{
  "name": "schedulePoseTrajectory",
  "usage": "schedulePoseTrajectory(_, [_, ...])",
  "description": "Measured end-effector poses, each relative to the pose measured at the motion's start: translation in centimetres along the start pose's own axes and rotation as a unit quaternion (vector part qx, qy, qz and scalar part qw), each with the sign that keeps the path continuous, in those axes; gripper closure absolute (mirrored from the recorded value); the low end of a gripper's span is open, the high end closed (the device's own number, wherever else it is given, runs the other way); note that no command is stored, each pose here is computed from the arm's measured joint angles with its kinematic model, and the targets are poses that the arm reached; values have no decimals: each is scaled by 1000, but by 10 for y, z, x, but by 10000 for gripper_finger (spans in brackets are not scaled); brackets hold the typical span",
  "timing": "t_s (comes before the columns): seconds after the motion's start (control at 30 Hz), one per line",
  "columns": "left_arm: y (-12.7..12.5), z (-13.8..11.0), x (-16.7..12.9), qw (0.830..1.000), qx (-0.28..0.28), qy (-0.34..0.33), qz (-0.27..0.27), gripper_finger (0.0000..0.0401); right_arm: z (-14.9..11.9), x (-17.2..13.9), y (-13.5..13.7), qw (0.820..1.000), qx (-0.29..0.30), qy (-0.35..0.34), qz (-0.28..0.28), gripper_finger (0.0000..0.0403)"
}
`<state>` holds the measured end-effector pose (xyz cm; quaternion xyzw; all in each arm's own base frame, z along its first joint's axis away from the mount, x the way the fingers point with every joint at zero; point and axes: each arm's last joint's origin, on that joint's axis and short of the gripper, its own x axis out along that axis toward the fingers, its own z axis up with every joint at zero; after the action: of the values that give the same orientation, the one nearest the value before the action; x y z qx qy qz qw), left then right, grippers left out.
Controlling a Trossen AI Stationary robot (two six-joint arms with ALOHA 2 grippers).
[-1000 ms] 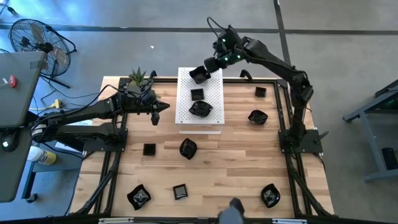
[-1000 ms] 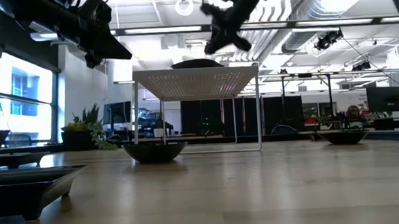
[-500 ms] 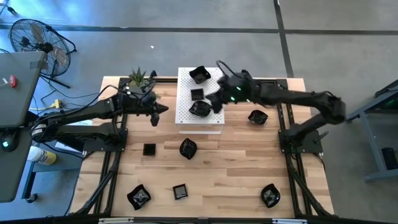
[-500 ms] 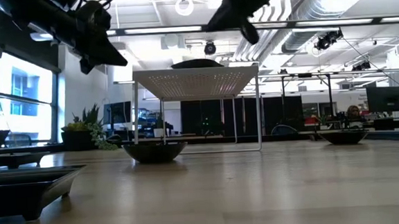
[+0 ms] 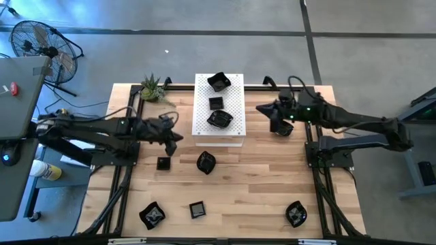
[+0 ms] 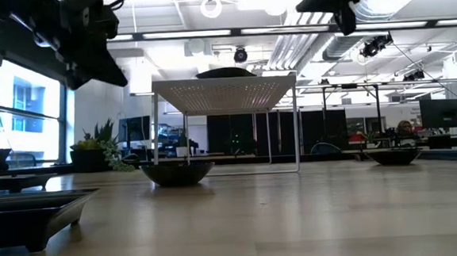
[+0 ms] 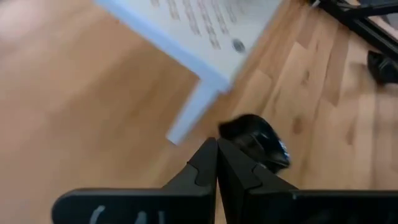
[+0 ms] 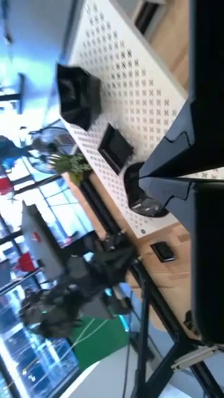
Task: Pick & Place Mini shaped plates
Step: Stack the black leaf-shaped plate on top of the black leaf-shaped plate on the shelf
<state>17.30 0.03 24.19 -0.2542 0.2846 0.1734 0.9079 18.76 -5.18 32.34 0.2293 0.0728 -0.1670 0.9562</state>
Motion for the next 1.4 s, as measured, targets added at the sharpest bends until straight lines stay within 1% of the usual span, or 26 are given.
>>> schedulePoseTrajectory(0.17, [-19,-18,10,996,-80,31,4,399,-6,-14,-7,1000,-1,-17,4,400])
schedulePoseTrajectory(0.3, [-28,-32,26,987,-140,69,28,390,-6,-19,-9,1000,-3,-20,13,400])
schedulePoseTrajectory(0.37, [-30,-38,35,982,-167,81,44,378,-6,-18,-9,1000,-10,-17,18,401])
schedulePoseTrajectory(0.47, [-33,-42,49,972,-214,80,57,349,-6,-18,-8,999,-19,-11,35,400])
schedulePoseTrajectory(0.6, [-41,-43,66,957,-280,63,44,310,-7,-18,-7,998,-22,-3,52,397])
schedulePoseTrajectory(0.7, [-44,-46,78,947,-313,60,43,293,-7,-18,-6,997,-28,3,67,400])
schedulePoseTrajectory(0.87, [-47,-51,94,945,-321,48,42,288,-7,-18,-6,997,-37,5,72,399])
schedulePoseTrajectory(1.07, [-42,-63,107,943,-318,64,77,288,-7,-18,-5,996,-41,6,79,400])
schedulePoseTrajectory(1.27, [-43,-65,112,941,-324,63,78,288,-7,-18,-5,995,-42,9,86,397])
schedulePoseTrajectory(1.4, [-44,-65,112,943,-318,76,65,288,-7,-18,-5,995,-46,9,86,398])
